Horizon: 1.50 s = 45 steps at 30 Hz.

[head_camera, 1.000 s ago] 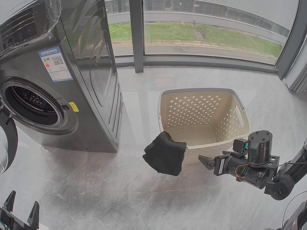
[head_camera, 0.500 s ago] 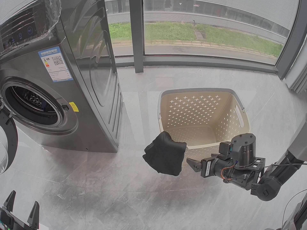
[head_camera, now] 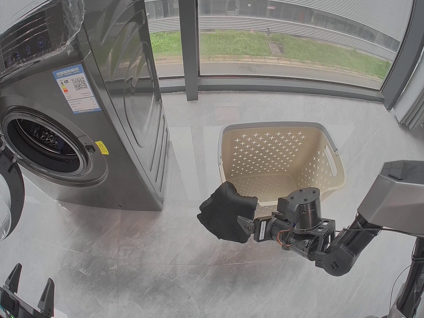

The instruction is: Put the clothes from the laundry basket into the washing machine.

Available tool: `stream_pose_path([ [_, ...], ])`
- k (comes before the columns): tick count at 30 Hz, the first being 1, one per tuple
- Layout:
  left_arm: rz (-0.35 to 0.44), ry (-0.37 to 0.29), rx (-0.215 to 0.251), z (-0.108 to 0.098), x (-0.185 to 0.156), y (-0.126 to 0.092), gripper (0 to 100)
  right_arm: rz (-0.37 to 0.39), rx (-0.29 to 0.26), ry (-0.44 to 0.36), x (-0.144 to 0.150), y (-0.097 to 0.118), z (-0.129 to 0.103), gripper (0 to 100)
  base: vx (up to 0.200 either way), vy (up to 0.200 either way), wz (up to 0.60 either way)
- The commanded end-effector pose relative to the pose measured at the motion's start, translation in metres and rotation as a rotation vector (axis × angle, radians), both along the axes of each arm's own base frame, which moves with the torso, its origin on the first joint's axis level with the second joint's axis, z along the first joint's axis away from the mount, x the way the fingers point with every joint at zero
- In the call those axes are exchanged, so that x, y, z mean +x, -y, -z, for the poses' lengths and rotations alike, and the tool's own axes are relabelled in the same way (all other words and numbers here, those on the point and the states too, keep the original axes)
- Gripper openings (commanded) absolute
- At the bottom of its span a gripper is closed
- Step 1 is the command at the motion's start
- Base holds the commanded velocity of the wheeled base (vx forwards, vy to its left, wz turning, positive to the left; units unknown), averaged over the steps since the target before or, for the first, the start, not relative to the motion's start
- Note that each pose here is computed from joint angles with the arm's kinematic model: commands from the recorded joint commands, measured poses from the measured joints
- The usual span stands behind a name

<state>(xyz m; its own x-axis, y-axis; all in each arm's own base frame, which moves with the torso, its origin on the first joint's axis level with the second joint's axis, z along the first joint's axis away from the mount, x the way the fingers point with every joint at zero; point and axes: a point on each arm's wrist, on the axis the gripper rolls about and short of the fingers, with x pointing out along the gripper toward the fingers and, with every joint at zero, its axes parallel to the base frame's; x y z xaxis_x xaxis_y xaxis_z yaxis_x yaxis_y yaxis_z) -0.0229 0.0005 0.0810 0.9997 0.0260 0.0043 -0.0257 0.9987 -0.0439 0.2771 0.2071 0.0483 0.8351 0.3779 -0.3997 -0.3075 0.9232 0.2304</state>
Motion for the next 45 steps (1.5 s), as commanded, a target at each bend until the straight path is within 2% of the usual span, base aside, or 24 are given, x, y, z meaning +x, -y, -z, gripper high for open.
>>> stream_pose_path([
  [1, 0.0, -0.007, -0.001, 0.005, 0.001, 0.0, 100, -0.002, -0.013, -0.018, 0.009, -0.008, 0.018, 100, 0.0, 0.0, 0.0],
  [16, 0.0, -0.006, -0.002, 0.005, 0.0, 0.0, 100, -0.01, 0.057, 0.073, 0.033, -0.031, 0.024, 100, 0.0, 0.0, 0.0],
  [22, 0.0, -0.007, -0.002, 0.005, 0.001, 0.0, 100, -0.011, 0.059, 0.074, 0.035, -0.033, 0.027, 100, 0.0, 0.0, 0.0],
  [23, 0.0, -0.007, -0.002, 0.005, 0.001, 0.0, 100, -0.012, 0.058, 0.073, 0.034, -0.034, 0.028, 0, 0.0, 0.0, 0.0],
  [37, 0.0, -0.007, -0.004, 0.005, 0.001, 0.0, 100, -0.043, 0.09, 0.105, 0.022, -0.04, 0.02, 0, 0.0, 0.0, 0.0],
  [45, 0.0, -0.007, -0.005, 0.005, 0.001, 0.0, 100, -0.05, 0.139, 0.173, -0.001, -0.021, -0.025, 0, 0.0, 0.0, 0.0],
])
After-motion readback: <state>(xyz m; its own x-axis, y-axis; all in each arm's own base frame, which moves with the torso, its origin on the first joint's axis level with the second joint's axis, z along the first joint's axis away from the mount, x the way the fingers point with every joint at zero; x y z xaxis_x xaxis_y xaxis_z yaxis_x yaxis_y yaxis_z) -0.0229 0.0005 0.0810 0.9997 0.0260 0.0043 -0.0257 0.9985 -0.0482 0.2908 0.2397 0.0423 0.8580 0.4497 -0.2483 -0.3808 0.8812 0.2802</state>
